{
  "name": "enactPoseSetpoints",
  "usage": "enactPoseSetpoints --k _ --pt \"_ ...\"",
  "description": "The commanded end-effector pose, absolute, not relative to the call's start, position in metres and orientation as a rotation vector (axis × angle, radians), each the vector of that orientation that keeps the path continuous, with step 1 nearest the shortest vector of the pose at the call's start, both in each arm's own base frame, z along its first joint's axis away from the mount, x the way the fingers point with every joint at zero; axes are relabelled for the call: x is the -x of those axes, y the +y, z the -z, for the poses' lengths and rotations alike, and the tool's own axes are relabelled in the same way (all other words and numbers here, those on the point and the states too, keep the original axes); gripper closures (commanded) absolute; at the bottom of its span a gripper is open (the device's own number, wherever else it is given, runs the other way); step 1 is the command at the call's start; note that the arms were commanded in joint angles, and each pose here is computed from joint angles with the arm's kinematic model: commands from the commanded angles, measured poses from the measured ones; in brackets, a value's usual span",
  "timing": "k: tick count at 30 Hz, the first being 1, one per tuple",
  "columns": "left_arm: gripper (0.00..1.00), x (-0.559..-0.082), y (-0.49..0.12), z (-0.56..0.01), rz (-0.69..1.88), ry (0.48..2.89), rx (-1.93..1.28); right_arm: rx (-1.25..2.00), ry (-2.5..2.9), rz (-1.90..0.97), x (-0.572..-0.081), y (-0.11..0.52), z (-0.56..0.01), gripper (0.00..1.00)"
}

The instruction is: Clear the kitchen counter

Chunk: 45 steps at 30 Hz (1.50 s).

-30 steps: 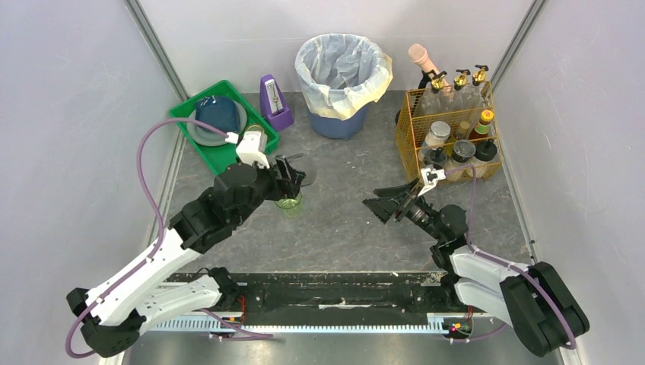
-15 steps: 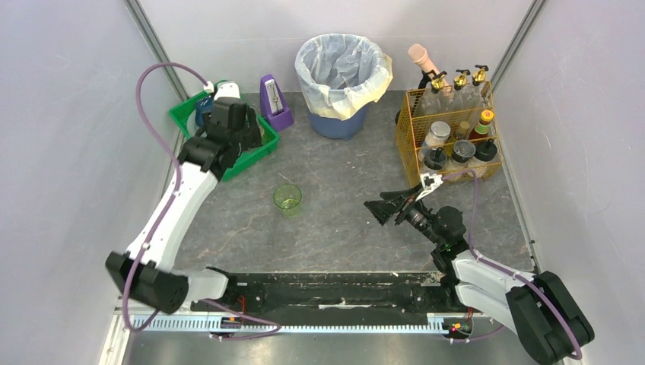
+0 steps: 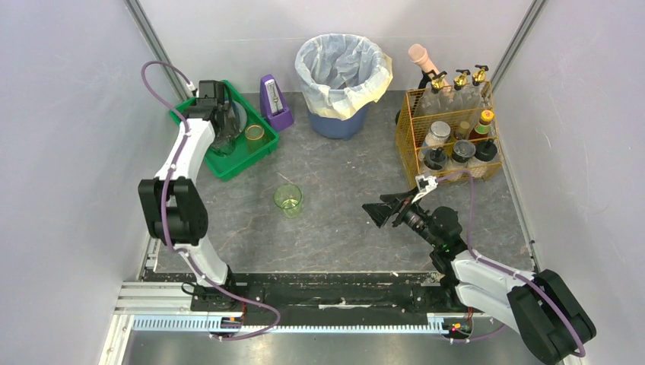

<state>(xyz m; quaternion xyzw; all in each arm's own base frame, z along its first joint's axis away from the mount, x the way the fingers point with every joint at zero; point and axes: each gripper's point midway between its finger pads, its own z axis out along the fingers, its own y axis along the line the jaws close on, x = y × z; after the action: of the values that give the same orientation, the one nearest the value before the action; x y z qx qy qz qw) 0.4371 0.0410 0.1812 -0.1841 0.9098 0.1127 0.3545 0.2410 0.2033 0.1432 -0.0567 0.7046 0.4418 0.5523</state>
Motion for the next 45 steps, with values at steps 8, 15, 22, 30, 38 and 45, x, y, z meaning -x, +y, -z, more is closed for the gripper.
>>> enactPoseSetpoints --k 8,15,22,30,38,45 --pt "0.87 -0.463 0.055 -0.133 -0.247 2.436 0.509 0.168 1.631 -0.995 -0.249 0.205 -0.153 0.02" --pt "0.71 -0.461 0.061 -0.107 -0.262 2.501 0.508 0.168 1.634 -0.978 -0.250 0.204 -0.152 0.02" --pt "0.47 -0.457 0.059 -0.088 -0.256 2.571 0.499 0.179 1.634 -0.973 -0.249 0.205 -0.152 0.02" --pt "0.22 -0.454 0.054 -0.091 -0.228 2.581 0.494 0.187 1.640 -0.961 -0.250 0.205 -0.152 0.02" --pt "0.06 -0.448 0.054 -0.114 -0.214 2.536 0.505 0.192 1.640 -0.959 -0.250 0.205 -0.152 0.02" --pt "0.06 -0.436 0.050 -0.138 -0.185 2.483 0.524 0.202 1.638 -0.955 -0.250 0.206 -0.154 0.02"
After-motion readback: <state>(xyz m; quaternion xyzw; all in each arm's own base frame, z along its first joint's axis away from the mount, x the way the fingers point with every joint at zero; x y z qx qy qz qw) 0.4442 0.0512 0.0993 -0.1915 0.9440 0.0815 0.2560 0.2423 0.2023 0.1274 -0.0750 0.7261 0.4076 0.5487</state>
